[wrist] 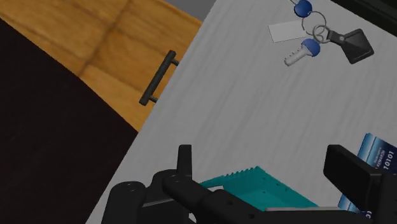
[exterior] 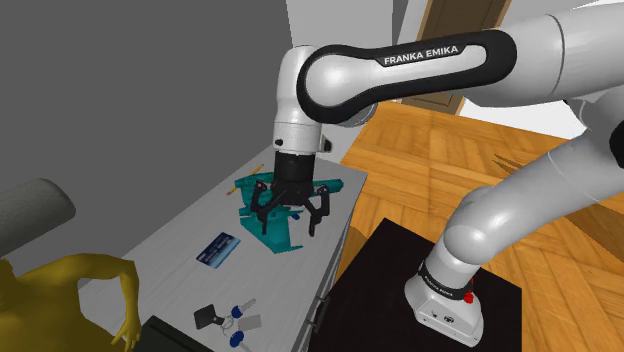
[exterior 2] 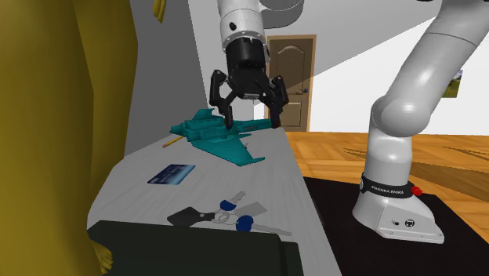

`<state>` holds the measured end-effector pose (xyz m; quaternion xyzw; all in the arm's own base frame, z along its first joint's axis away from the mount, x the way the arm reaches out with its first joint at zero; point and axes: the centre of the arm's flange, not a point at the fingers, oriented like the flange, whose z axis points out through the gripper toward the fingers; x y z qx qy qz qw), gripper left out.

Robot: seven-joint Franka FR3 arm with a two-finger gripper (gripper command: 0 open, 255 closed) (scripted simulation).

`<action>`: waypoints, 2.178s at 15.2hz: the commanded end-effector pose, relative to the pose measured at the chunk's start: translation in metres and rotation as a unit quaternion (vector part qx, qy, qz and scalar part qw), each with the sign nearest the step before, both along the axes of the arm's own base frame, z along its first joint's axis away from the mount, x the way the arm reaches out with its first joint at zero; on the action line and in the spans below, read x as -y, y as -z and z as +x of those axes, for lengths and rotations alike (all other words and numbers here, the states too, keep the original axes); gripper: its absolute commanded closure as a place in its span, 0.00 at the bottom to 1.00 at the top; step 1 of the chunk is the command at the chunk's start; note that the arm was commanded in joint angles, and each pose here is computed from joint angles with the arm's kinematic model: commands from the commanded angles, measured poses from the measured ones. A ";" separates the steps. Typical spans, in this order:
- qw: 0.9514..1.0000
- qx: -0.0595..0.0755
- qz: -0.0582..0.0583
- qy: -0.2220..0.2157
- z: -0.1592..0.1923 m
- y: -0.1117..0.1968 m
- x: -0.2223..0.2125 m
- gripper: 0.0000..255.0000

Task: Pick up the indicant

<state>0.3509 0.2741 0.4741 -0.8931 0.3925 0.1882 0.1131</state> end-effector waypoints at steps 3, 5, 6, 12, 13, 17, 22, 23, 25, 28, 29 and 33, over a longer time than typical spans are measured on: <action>0.997 -0.019 0.017 0.079 0.029 0.010 -0.028 0.00; 0.992 -0.028 0.026 0.117 0.045 0.016 -0.042 0.00; 0.990 -0.033 0.030 0.135 0.053 0.019 -0.049 0.00; 0.969 -0.056 0.051 0.233 0.100 0.034 -0.077 0.00; 0.969 -0.056 0.051 0.233 0.100 0.040 -0.077 0.00; 0.969 -0.056 0.051 0.233 0.100 0.061 -0.077 0.00; 0.969 -0.056 0.051 0.233 0.099 0.074 -0.078 1.00; 0.969 -0.056 0.051 0.233 0.099 0.074 -0.077 1.00; 0.969 -0.056 0.051 0.233 0.099 0.074 -0.077 1.00; 0.969 -0.056 0.051 0.233 0.099 0.074 -0.077 1.00; 0.969 -0.056 0.051 0.233 0.099 0.074 -0.077 1.00; 0.969 -0.056 0.051 0.233 0.100 0.064 -0.077 1.00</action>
